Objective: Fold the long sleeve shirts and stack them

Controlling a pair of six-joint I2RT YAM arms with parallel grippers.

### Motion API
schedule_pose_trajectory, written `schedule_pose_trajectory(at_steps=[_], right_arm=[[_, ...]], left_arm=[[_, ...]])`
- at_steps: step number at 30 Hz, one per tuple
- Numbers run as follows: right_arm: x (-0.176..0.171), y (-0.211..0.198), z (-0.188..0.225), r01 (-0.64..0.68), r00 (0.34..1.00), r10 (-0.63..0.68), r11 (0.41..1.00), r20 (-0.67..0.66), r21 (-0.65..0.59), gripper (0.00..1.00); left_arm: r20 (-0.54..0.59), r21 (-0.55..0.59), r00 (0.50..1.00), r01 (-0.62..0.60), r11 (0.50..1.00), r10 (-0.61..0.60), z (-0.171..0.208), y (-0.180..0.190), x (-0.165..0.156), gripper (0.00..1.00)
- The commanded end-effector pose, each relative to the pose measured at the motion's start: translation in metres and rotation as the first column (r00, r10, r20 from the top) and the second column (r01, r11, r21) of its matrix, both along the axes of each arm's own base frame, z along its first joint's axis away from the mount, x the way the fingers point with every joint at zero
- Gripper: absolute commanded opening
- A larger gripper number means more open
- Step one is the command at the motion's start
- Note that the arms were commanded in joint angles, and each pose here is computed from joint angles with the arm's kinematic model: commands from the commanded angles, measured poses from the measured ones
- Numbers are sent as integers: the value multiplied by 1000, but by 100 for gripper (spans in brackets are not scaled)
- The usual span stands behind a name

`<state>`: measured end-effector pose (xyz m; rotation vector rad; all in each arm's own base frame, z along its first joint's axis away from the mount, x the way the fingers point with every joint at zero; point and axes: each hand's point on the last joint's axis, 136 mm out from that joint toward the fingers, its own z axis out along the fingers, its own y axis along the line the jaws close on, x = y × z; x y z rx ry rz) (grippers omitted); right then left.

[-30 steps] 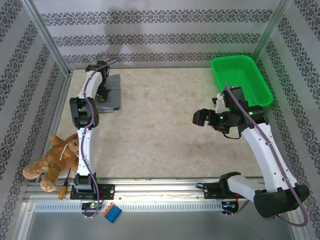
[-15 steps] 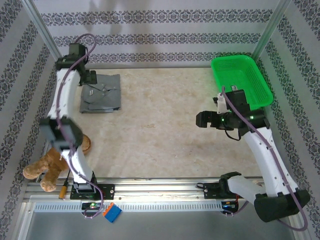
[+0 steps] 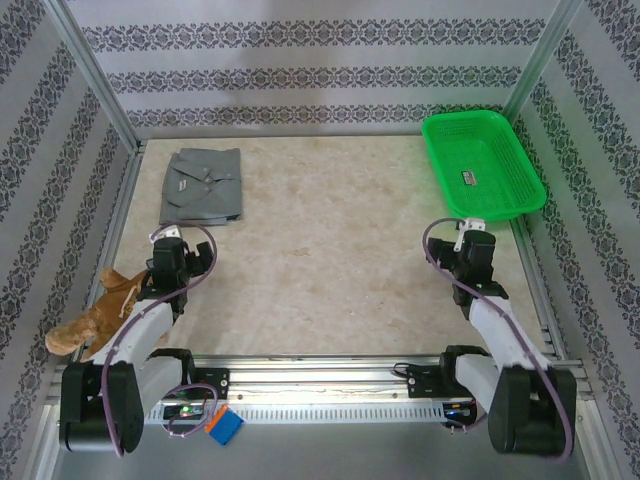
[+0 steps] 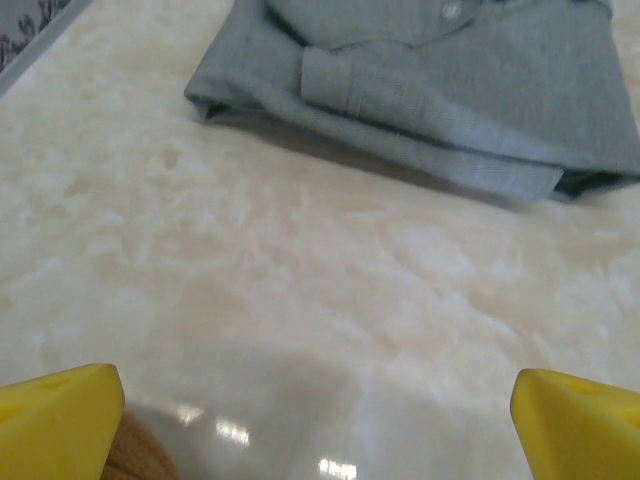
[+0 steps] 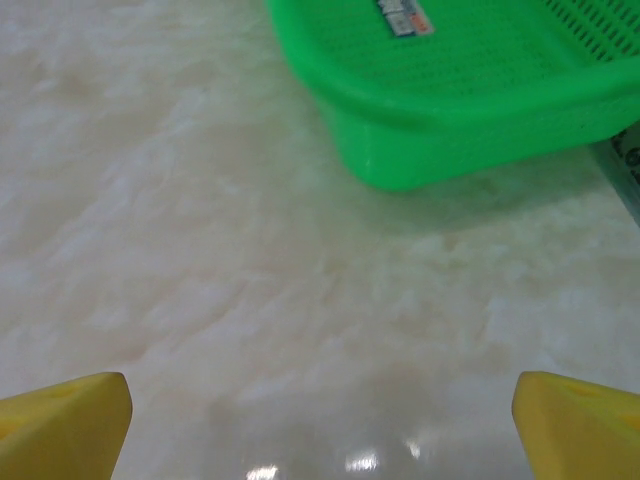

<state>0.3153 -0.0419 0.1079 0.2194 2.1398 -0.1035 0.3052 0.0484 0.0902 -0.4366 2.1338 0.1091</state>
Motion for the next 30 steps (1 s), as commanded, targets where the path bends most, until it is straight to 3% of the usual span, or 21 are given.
schedule_pose_trajectory(at_steps=[1,6,9,10,12,13,30], right_arm=[[41,-4,48,9,960,-16,1000,280,27,98],[68,16,24,-125,951,92,988,296,94,98],[82,45,7,-258,937,238,965,257,44,98],[86,52,0,-249,945,244,968,220,-3,98],[84,40,-4,-164,960,166,986,227,-27,98],[83,41,-3,-173,953,175,984,246,-29,98],[83,43,-4,-192,952,190,981,240,-17,98]], left_arm=[[296,71,955,-1,997,-20,48,5,42,100],[292,165,939,138,977,-182,28,-14,71,100],[312,181,916,203,962,-252,8,-26,79,99],[326,197,904,222,955,-278,8,-30,85,99],[203,153,940,248,957,-276,-4,-30,88,99],[240,169,930,241,956,-278,1,-30,95,99],[232,163,933,241,957,-274,-1,-31,93,99]])
